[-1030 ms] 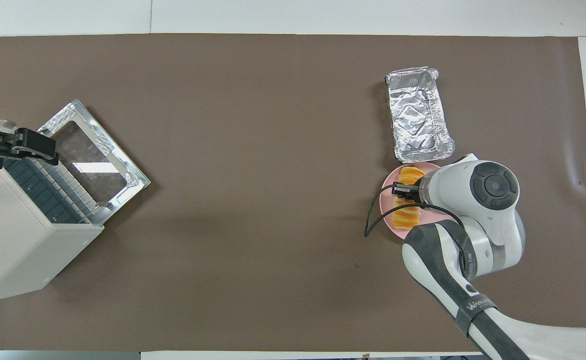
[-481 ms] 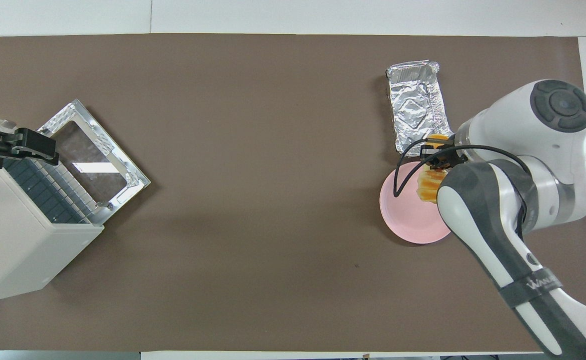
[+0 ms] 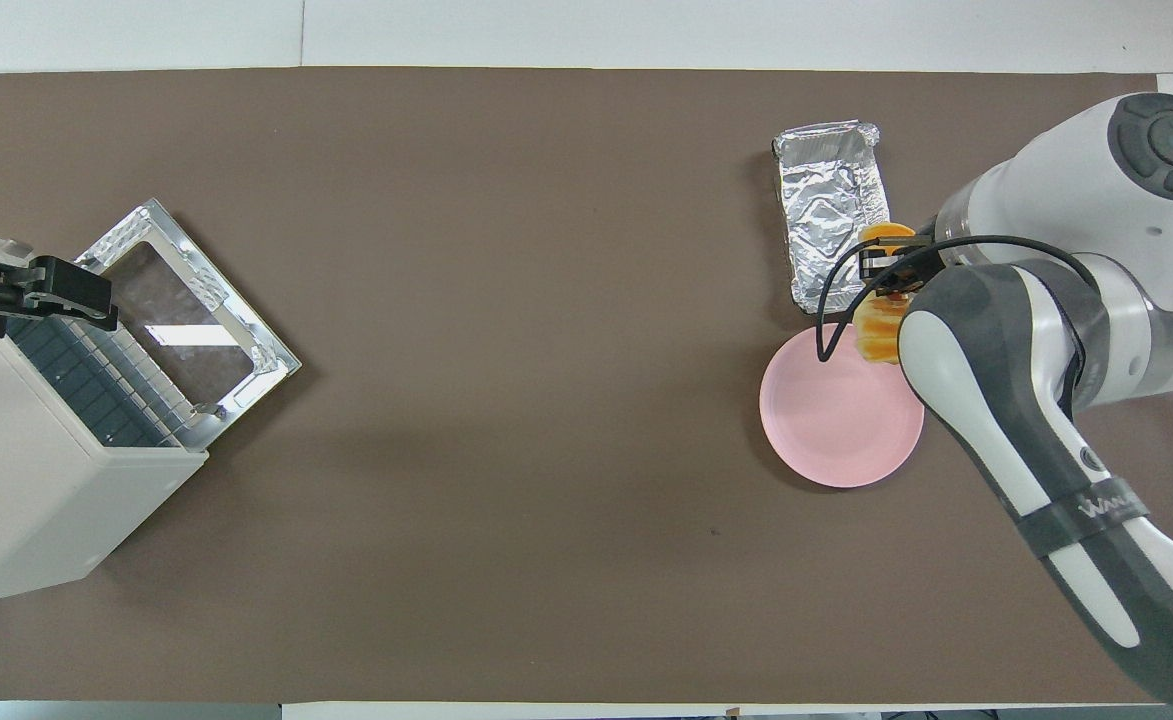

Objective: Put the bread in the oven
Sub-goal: 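Lift the bread with the right gripper and carry it over the foil tray, then lower the bread into the foil tray and open the right gripper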

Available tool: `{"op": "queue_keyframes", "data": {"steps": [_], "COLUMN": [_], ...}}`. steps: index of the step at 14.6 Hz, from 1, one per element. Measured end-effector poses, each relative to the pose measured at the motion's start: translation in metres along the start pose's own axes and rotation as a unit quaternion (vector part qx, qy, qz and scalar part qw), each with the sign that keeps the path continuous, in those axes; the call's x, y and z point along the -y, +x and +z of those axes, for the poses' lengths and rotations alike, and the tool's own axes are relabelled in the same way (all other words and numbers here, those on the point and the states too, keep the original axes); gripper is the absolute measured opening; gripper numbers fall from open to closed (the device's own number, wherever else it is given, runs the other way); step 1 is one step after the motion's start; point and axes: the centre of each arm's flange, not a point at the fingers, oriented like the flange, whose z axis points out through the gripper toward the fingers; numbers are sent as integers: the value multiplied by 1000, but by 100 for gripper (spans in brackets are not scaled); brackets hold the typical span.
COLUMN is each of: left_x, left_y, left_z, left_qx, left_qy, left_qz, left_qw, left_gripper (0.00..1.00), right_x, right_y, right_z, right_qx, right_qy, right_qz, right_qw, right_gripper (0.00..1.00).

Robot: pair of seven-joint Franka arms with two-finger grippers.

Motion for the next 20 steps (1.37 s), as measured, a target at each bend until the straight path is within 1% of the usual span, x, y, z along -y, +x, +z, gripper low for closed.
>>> {"op": "queue_keyframes", "data": {"steps": [3, 4, 6, 7, 9, 11, 15, 16, 18, 19, 20], "left_x": [0, 0, 0, 0, 0, 0, 0, 0, 0, 0, 0], "left_y": [0, 0, 0, 0, 0, 0, 0, 0, 0, 0, 0], "left_z": [0, 0, 0, 0, 0, 0, 0, 0, 0, 0, 0], "left_qx": [0, 0, 0, 0, 0, 0, 0, 0, 0, 0, 0], "left_qy": [0, 0, 0, 0, 0, 0, 0, 0, 0, 0, 0], "left_qz": [0, 0, 0, 0, 0, 0, 0, 0, 0, 0, 0], "left_qw": [1000, 1000, 1000, 1000, 1000, 1000, 1000, 1000, 1000, 1000, 1000], "left_gripper": [100, 100, 100, 100, 100, 100, 100, 100, 100, 100, 100], "right_x": [-5, -4, 0, 4, 8, 9, 10, 10, 10, 9, 8], "right_y": [40, 52, 67, 70, 77, 78, 76, 76, 76, 76, 77], "right_z": [23, 33, 58, 69, 84, 98, 108, 108, 108, 107, 106], "right_qx": [-1, 2, 13, 17, 4, -5, -9, -10, -10, -10, -10], "right_qy": [5, 4, -3, -7, -15, -15, -14, -14, -14, -14, -14], "right_qz": [-46, -56, -71, -79, -99, -114, -120, -120, -120, -120, -119], "right_qw": [999, 998, 997, 997, 995, 993, 993, 993, 993, 993, 993], "right_gripper": [11, 11, 11, 11, 11, 11, 11, 17, 35, 43, 58]}}
